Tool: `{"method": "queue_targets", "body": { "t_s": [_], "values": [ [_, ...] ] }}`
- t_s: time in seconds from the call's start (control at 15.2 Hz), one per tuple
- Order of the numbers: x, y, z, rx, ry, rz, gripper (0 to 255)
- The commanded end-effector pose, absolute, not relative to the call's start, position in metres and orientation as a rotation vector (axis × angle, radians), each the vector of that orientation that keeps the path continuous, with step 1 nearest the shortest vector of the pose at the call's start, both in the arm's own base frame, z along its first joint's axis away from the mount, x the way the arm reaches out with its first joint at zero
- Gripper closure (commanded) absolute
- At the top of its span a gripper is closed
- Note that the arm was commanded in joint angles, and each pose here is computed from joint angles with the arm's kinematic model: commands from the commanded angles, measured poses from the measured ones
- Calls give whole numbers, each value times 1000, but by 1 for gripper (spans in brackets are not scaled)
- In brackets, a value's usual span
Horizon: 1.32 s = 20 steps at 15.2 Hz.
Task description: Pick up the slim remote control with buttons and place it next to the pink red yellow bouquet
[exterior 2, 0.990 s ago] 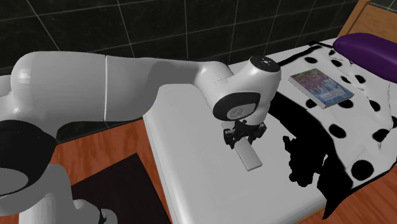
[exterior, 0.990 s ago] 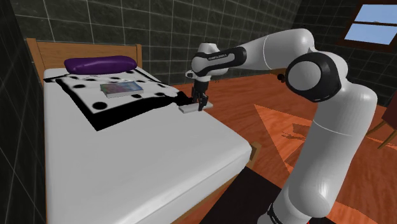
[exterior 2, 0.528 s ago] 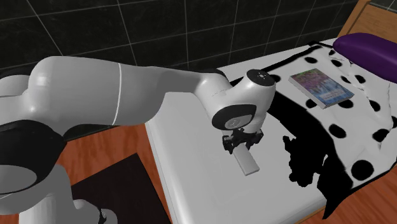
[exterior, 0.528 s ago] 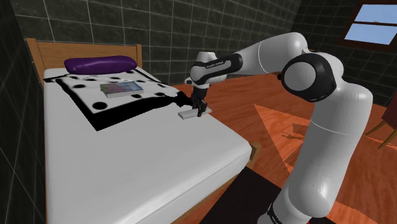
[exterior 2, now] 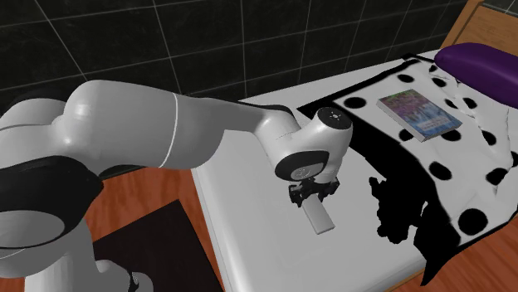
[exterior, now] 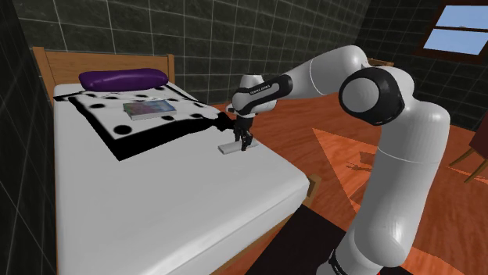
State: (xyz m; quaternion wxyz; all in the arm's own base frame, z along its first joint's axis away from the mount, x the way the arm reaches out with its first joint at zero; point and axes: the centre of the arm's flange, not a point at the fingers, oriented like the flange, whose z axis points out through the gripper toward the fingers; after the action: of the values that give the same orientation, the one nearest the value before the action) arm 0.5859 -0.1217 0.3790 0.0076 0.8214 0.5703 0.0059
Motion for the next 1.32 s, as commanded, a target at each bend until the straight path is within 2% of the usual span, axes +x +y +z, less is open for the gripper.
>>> {"method": "queue_targets", "body": {
  "t_s": [0.0, 0.4, 0.92, 0.99, 1.25],
  "values": [
    [586, -123, 369, 2567, 1783, 19, 255],
    [586, -123, 339, 2567, 1783, 19, 255],
    [586, -123, 339, 2567, 1783, 19, 255],
    [586, -123, 339, 2567, 1783, 19, 0],
    [586, -123, 339, 2567, 1783, 19, 0]
  ]
}}
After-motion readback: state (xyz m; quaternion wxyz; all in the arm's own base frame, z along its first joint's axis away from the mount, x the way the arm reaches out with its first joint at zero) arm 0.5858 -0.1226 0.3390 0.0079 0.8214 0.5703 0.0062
